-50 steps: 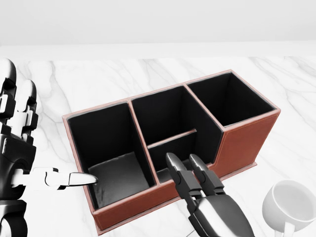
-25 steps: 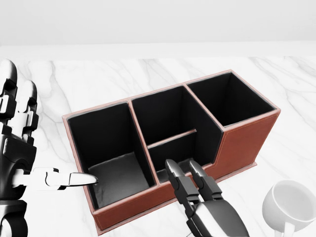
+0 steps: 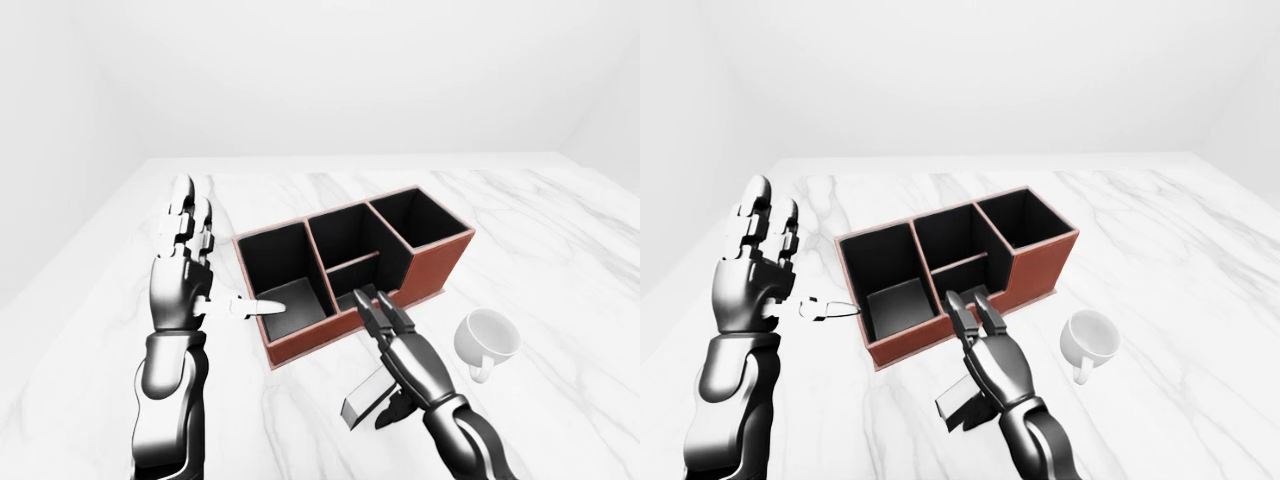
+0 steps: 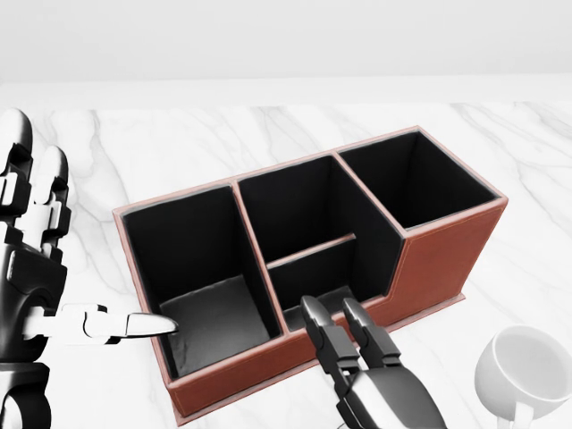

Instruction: Pick up the book and place it in the front compartment of the caddy.

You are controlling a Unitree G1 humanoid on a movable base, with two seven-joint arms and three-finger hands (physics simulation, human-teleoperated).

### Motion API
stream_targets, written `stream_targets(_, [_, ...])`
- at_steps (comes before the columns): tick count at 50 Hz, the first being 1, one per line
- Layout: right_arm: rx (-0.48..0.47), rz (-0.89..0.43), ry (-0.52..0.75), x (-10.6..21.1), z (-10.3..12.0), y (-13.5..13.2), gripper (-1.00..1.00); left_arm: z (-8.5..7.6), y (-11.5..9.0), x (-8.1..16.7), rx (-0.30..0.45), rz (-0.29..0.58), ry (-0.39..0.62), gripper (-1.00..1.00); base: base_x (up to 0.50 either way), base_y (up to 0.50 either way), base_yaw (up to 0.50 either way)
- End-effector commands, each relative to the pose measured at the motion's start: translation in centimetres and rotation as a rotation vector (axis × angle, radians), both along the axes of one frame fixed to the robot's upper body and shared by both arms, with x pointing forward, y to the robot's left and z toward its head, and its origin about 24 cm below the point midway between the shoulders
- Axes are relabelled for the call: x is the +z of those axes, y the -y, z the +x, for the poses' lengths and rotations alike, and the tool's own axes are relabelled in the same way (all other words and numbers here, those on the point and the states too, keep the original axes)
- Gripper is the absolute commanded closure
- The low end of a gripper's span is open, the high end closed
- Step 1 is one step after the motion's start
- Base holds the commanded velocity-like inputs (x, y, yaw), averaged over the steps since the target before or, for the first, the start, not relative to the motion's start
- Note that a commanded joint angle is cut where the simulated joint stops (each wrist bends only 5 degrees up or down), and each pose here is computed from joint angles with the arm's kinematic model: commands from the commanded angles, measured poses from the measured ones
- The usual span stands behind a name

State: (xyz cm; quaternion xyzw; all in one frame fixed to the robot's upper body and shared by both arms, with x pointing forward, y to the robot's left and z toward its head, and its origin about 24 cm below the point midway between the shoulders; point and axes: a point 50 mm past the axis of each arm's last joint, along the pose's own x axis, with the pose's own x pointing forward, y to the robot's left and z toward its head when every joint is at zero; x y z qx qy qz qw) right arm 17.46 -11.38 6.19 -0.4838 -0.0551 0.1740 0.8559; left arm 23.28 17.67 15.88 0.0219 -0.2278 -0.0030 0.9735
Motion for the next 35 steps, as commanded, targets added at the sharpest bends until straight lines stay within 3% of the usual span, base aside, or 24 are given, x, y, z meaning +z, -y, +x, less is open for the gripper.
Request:
stream_targets(1, [-0.001, -0.007, -0.008, -0.37, 0.03, -0.05, -1.0, 0.01, 0.04, -0.01, -0.001, 0.0, 0.0, -1.0, 0.0, 0.0, 0.0])
stream_targets(35, [0.0, -0.051, -0.018, -1.15, 0.42, -0.19, -1.0, 0.06, 0.01, -0.05, -0.001, 0.001, -0.003, -1.0, 0.0, 0.0, 0.0])
